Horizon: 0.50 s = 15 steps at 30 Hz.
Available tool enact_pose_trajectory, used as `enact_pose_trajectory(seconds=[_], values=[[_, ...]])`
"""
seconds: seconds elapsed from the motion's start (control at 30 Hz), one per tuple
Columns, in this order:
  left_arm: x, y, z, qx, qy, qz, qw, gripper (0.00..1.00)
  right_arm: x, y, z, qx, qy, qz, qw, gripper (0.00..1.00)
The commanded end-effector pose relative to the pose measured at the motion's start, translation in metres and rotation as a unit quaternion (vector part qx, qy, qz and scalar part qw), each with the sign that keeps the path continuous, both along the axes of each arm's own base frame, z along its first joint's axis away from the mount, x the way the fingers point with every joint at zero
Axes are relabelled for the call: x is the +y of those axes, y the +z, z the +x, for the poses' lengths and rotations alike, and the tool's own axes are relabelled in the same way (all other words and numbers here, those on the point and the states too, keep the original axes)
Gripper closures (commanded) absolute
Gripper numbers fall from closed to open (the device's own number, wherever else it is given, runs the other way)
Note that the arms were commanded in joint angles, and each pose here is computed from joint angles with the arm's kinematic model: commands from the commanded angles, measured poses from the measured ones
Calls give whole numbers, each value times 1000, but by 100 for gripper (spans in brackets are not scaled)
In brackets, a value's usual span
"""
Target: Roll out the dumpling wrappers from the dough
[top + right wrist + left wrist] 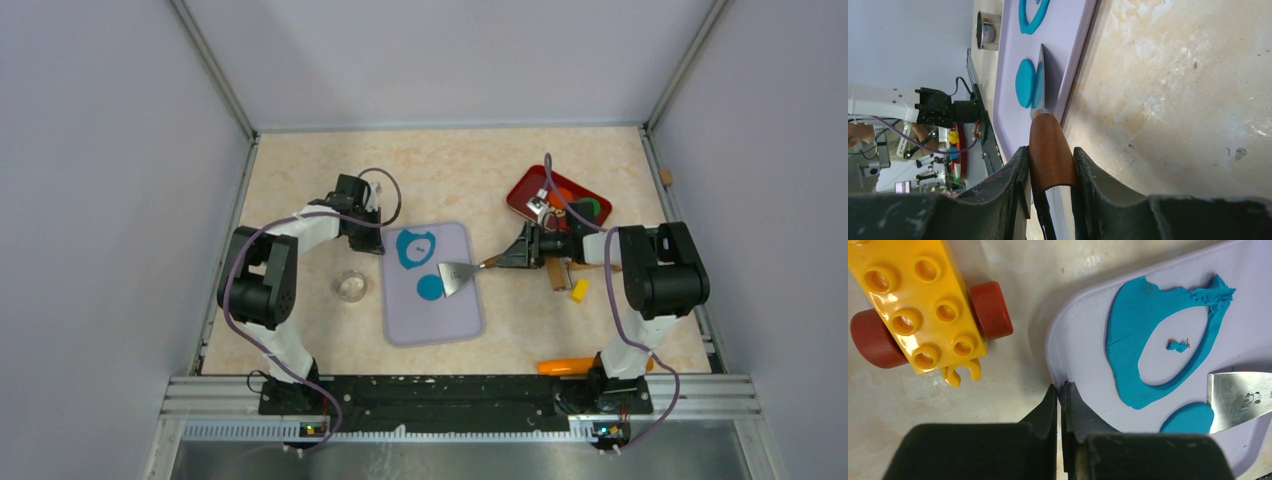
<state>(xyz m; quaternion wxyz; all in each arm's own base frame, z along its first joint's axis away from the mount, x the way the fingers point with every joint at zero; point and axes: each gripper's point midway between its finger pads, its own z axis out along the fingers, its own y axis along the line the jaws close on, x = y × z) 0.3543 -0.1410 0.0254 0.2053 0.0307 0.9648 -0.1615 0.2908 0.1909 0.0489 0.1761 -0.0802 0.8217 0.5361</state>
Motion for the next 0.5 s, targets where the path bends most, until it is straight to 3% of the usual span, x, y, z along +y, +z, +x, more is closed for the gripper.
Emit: enact_pose_trajectory(seconds=[0.0,0.47], values=[[9,-22,-7,25,-3,25,999,100,-11,-34,12,-32,-20,-101,994,100],[10,-21,3,15,0,31,999,100,8,-41,-4,-19,11,-78,997,100]])
